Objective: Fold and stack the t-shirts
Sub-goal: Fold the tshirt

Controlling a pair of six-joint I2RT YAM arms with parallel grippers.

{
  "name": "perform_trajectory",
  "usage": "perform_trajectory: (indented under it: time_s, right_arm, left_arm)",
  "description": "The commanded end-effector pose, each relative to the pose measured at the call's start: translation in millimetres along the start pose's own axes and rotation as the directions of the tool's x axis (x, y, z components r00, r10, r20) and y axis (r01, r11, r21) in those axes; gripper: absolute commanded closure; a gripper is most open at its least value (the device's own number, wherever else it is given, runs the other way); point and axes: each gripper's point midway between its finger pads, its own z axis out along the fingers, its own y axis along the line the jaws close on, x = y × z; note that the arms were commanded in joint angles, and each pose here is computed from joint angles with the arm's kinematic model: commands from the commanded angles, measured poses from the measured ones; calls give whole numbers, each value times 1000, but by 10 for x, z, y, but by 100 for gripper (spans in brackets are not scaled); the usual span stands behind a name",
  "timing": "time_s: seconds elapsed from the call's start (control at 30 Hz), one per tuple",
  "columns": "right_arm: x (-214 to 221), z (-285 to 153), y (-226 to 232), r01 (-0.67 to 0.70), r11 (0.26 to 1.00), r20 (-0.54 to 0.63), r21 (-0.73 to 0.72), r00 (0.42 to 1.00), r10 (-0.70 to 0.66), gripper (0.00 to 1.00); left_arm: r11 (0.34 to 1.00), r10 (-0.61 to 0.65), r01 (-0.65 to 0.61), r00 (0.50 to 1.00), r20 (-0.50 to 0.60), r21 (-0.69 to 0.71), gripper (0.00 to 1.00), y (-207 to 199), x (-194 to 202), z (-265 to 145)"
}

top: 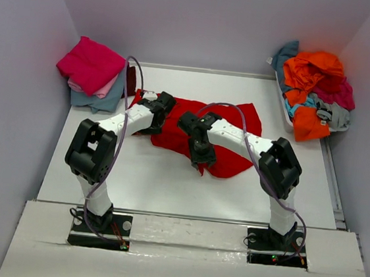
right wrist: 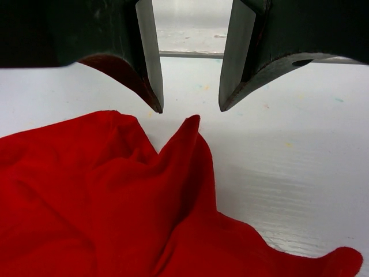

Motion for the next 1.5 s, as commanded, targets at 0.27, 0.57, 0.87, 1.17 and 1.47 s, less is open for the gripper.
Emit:
perform_trajectory:
  time_s: [0.27,0.57,0.87,1.17,1.47]
  right_arm:
    - [0,-2,64,19,999,18,-26,1000,-19,51]
    - [18,-7,32,18,1000,18,-16,1000,-18,51]
    - [23,-7,27,16,1000,16,-13,1000,-15,51]
    - [27,-2,18,16,1000,14,-8,1000,-16,51]
    - [36,14,1,14,1000,12,2,1000,-14,51]
  left_arm:
    - [991,-132,131,990,-54,-34,22,341,92,207]
    - [991,-128,127,991,-41,-38,23,253,-87,361]
    - [994,-106,105,993,-61,-10,26,87,-118,537]
    - [996,-89,91,993,-77,13,38,-5,-61,627]
    - [995,-101,103,992,-81,17,94,1,-22,621]
